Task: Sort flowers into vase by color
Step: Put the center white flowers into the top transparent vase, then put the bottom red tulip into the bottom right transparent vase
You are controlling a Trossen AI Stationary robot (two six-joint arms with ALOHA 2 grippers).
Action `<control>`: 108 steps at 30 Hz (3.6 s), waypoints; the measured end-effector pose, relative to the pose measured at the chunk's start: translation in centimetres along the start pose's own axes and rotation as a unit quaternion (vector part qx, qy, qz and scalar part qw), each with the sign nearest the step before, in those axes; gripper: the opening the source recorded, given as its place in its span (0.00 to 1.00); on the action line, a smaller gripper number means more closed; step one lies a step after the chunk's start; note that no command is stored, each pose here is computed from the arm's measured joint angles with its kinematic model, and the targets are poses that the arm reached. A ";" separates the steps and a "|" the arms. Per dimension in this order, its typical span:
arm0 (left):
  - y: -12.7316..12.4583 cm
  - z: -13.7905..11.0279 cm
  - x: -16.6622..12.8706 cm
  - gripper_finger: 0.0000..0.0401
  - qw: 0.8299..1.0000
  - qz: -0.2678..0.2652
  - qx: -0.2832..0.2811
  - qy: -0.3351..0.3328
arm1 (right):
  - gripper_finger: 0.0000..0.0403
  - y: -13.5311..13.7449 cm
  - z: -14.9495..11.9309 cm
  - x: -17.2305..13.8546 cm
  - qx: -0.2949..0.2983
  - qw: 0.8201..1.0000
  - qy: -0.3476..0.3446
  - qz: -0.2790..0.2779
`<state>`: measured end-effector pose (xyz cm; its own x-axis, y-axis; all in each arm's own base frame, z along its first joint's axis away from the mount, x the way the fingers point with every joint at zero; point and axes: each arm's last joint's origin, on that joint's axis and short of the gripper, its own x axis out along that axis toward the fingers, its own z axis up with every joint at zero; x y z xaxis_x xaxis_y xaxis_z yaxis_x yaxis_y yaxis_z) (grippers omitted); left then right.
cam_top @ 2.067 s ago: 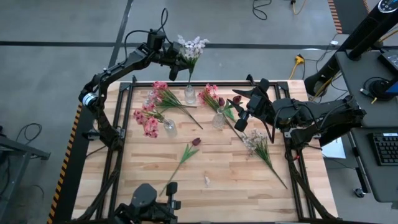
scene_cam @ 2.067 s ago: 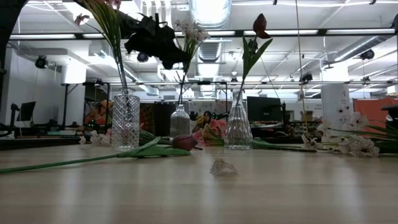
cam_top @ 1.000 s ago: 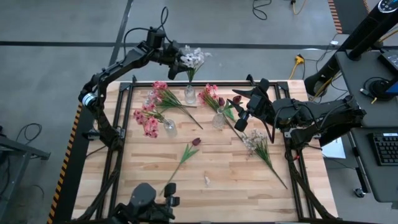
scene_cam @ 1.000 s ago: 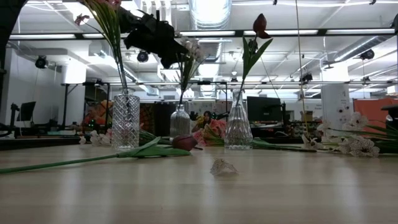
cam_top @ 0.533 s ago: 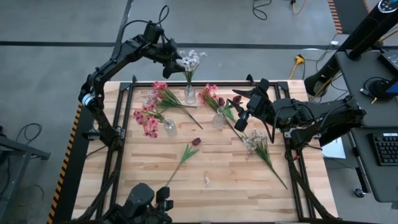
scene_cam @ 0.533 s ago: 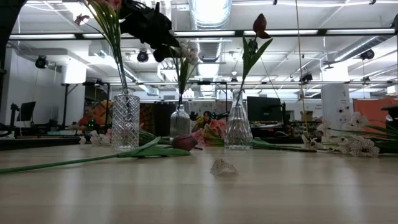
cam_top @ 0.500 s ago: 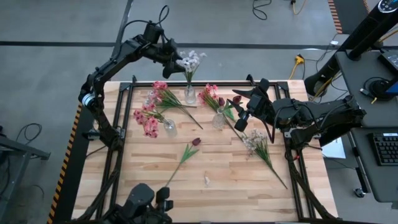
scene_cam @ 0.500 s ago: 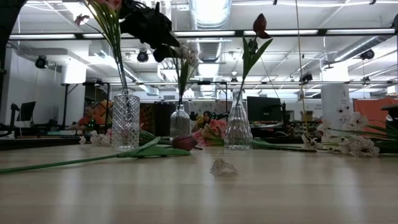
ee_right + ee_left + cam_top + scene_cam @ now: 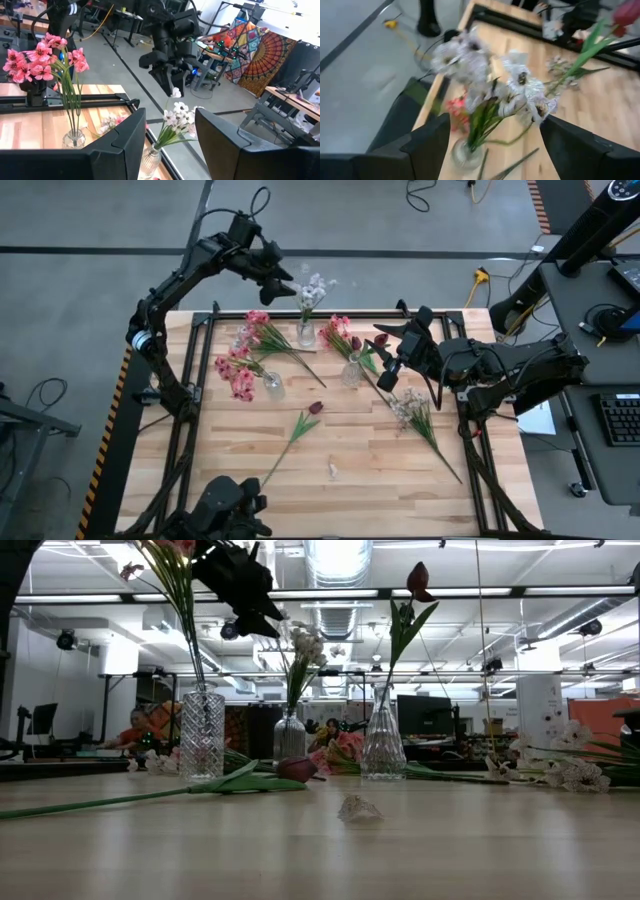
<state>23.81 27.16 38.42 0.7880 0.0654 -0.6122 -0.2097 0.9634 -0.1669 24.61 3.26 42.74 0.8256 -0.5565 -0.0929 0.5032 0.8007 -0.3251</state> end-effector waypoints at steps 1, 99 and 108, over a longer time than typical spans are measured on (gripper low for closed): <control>-0.1 0.2 -0.4 0.72 1.000 0.008 -0.001 0.006 | 0.41 0.0 0.0 0.0 0.000 1.000 0.000 0.000; -35.4 -5.0 -14.0 0.71 0.998 -0.039 -0.015 0.043 | 0.41 2.6 -10.2 -2.0 0.117 0.853 0.505 0.066; -42.0 -11.3 -11.3 0.71 0.973 -0.039 -0.021 0.226 | 0.41 2.6 -10.3 -2.0 0.117 0.852 0.506 0.065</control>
<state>17.18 -16.98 43.58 0.4701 -0.1376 -0.8718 -0.1897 0.9489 -0.2520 21.64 4.16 32.44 0.2943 -0.2707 -0.9166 0.5592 0.8265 -0.0646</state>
